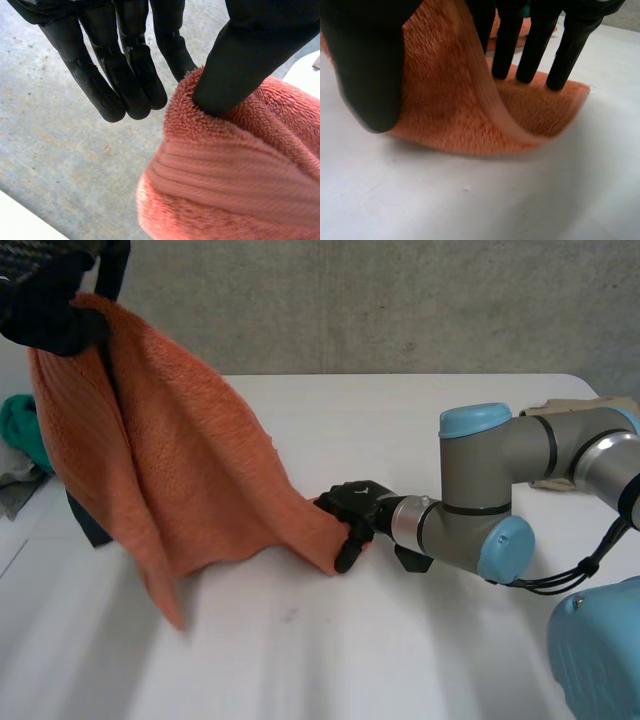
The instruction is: Fold the laundry.
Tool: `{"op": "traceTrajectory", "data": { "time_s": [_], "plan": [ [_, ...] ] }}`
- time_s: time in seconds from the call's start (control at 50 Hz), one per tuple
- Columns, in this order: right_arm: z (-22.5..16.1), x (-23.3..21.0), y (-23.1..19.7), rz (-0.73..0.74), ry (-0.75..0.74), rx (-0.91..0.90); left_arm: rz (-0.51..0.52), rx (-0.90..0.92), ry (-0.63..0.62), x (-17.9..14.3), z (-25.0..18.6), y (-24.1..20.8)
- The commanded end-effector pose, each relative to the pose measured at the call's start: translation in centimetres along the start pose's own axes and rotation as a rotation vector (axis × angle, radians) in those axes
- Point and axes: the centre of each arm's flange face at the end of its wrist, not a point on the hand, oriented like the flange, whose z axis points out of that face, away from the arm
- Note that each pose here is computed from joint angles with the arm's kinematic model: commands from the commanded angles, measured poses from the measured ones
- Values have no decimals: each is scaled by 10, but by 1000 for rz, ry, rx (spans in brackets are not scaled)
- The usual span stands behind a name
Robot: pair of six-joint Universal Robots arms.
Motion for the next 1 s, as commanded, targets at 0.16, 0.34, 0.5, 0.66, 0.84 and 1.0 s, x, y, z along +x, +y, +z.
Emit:
{"op": "traceTrajectory", "data": {
  "time_s": [0.16,0.34,0.5,0.66,0.84,1.0],
  "plan": [
    [-74,57,-77,-139,265,186,-8,-54,-117,-32,22,23],
    [-206,52,-140,-542,527,273,-43,-249,0,-15,45,91],
    [-210,54,-118,-563,496,119,-75,-457,182,27,75,165],
    [-157,85,-84,-576,468,-40,-53,-410,166,38,127,178],
    [-129,155,-163,-664,862,317,-1,194,-197,-16,194,65],
    [-185,139,-254,-834,1042,922,18,629,-445,-59,179,-24]
  ]
}}
